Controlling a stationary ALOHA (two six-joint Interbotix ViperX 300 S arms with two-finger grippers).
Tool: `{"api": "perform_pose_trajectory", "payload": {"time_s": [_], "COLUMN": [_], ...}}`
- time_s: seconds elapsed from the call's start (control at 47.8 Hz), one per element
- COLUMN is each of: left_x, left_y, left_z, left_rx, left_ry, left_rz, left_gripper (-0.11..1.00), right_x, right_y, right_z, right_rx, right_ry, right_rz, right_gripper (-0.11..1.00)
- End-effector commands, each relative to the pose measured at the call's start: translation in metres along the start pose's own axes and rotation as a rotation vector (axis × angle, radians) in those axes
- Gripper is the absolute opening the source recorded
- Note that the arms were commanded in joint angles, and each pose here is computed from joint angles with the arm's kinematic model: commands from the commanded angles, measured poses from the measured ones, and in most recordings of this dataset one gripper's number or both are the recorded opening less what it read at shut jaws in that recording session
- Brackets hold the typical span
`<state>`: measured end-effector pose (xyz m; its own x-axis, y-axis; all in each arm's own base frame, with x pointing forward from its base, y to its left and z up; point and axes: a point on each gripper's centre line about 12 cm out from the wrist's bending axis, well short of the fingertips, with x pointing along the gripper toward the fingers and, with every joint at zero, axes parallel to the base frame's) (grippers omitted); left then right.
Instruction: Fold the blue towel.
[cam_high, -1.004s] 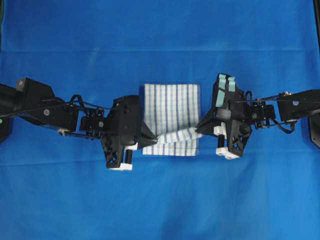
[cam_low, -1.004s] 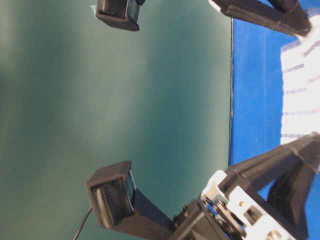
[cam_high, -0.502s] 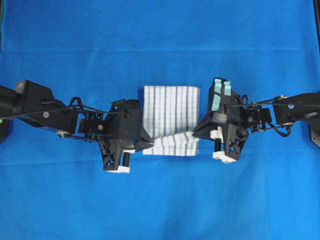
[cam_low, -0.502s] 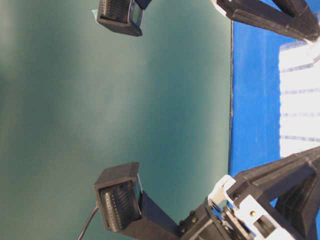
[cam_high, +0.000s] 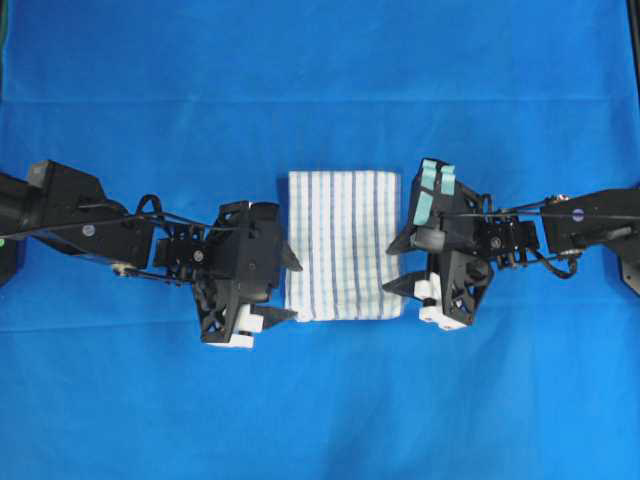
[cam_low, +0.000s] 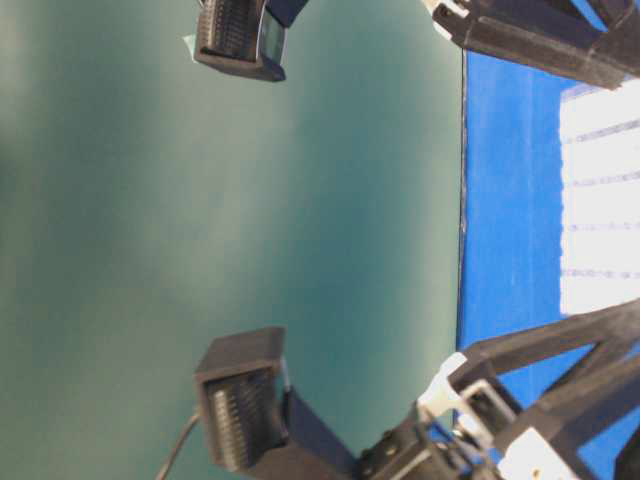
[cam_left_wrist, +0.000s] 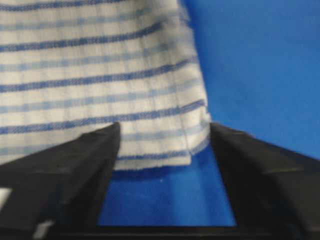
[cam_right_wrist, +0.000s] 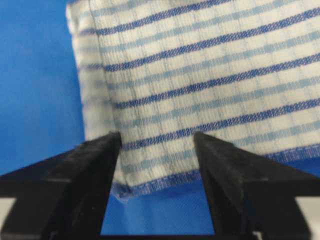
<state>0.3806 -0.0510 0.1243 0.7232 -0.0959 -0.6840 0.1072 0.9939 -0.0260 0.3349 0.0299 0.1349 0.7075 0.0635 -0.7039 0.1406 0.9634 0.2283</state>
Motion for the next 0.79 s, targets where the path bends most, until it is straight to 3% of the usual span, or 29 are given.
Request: {"api": "perform_pose_trajectory", "payload": {"time_s": [0.0,0.335,0.565,0.774], "left_x": [-0.018,-0.077,-0.14,-0.19], "left_y": [-0.001,0.007,0.013,0.02], "left_z": [0.018,0.04,0.052,0.04], "left_rx": [0.003,-0.004,-0.007,0.022], "left_ry": [-0.04,-0.076,-0.234,-0.397], "left_rz": [-0.004,0.012,0.029,0.062], "left_gripper": [0.77,0.72,0.72,0.72], "right_x": [-0.013,-0.085,-0.144,-0.192], "right_y": [0.008,0.011,-0.007,-0.016], "right_z": [0.019,0.06,0.069,0.061], "right_rx": [-0.003,-0.083,-0.132,-0.182], "right_ry": [-0.041,-0.17,-0.298,-0.398], "right_rz": [0.014,0.001,-0.061,-0.107], "right_gripper": [0.6,0.57,0.57,0.57]}}
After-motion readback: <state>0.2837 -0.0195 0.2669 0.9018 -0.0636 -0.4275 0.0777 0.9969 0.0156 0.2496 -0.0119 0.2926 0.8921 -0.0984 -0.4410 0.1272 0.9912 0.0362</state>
